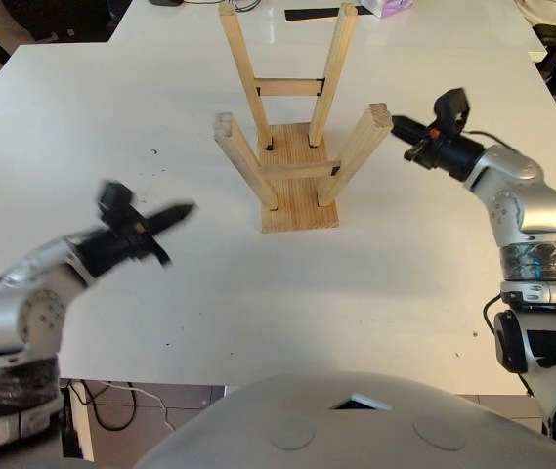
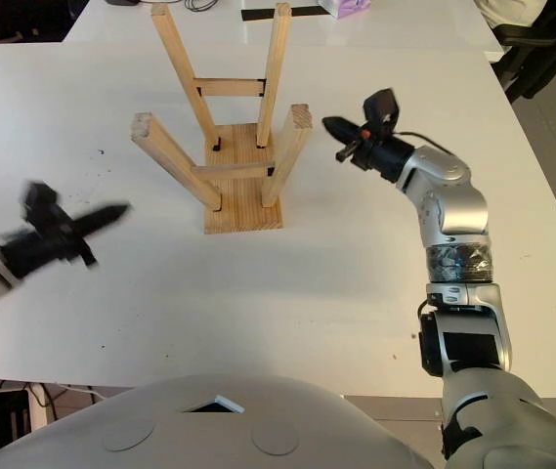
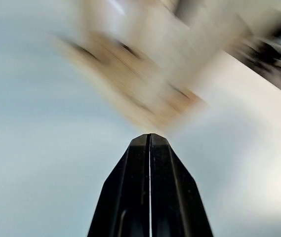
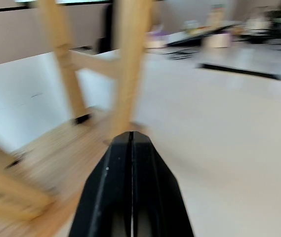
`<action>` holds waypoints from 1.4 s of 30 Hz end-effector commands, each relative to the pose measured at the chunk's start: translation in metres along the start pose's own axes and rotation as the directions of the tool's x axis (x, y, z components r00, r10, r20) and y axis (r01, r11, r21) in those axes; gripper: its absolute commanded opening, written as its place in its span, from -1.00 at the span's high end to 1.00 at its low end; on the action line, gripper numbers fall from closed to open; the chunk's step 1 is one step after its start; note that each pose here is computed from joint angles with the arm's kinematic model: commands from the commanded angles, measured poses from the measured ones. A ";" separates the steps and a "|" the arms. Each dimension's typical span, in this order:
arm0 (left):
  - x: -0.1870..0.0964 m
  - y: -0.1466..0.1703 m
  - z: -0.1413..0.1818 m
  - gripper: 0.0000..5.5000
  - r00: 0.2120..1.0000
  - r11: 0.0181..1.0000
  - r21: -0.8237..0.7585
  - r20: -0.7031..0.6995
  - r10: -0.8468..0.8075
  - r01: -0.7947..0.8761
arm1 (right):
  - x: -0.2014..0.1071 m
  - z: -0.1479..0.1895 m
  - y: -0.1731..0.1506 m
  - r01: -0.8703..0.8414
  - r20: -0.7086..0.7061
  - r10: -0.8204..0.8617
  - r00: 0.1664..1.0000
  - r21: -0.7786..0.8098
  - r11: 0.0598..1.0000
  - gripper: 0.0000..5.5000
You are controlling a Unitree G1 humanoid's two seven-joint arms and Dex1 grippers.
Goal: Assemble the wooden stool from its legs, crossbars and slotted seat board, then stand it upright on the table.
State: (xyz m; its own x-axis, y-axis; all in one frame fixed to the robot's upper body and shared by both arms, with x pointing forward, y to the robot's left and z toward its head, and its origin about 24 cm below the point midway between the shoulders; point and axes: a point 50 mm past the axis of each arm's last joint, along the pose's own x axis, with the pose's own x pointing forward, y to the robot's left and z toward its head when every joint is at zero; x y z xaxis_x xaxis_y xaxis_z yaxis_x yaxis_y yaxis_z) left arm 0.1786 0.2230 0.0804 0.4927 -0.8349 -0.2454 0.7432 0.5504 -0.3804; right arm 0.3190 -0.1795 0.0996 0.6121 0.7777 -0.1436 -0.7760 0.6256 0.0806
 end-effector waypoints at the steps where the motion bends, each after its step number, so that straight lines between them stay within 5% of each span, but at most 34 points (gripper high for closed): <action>1: 0.031 -0.015 0.008 1.00 0.994 0.991 0.091 0.043 -0.103 0.098 | 0.016 0.008 0.003 -0.156 0.020 0.156 0.987 -0.014 0.988 1.00; 6: 0.059 0.001 0.012 1.00 0.999 0.981 0.195 0.030 -0.030 0.023 | 0.029 0.009 0.011 -0.426 -0.048 0.426 0.903 0.021 0.904 1.00; 12: 0.058 0.037 0.008 1.00 0.990 0.944 0.307 -0.030 0.136 -0.121 | 0.034 -0.004 0.035 -0.632 -0.129 0.635 0.761 0.067 0.772 1.00; 19: 0.058 0.043 -0.004 1.00 0.986 0.936 0.324 -0.045 0.163 -0.140 | 0.041 -0.037 0.110 -0.737 -0.058 0.754 0.654 0.179 0.652 1.00; 25: 0.051 0.074 0.008 1.00 0.950 0.880 0.371 0.018 0.312 -0.296 | 0.035 -0.047 0.141 -0.598 0.006 0.611 0.791 0.217 0.772 1.00; 31: 0.030 0.062 0.009 1.00 0.939 0.900 0.269 0.126 0.320 -0.343 | -0.020 -0.046 0.156 -0.480 -0.010 0.497 0.867 0.245 0.842 1.00; 36: -0.024 0.059 0.004 1.00 0.823 0.831 0.081 0.221 0.523 -0.550 | -0.063 -0.059 0.107 -0.190 -0.132 0.226 0.965 0.241 0.952 1.00; 39: -0.048 0.063 -0.018 1.00 0.760 0.756 0.080 0.097 0.643 -0.649 | -0.070 -0.065 0.059 0.074 -0.194 -0.041 0.980 0.166 0.983 1.00; 42: -0.038 0.059 -0.042 1.00 0.801 0.799 0.093 -0.020 0.598 -0.594 | -0.055 -0.078 0.031 0.194 -0.221 -0.161 0.962 0.137 0.971 1.00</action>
State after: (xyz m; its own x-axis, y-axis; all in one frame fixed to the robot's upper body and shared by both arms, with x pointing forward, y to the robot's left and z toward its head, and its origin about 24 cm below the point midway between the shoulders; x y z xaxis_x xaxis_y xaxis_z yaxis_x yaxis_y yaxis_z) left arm 0.1927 0.2977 0.0511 0.8946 -0.2814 -0.3471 0.2804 0.9584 -0.0540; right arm 0.2234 -0.2074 0.0431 0.6265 0.6907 -0.3612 -0.6573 0.7172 0.2315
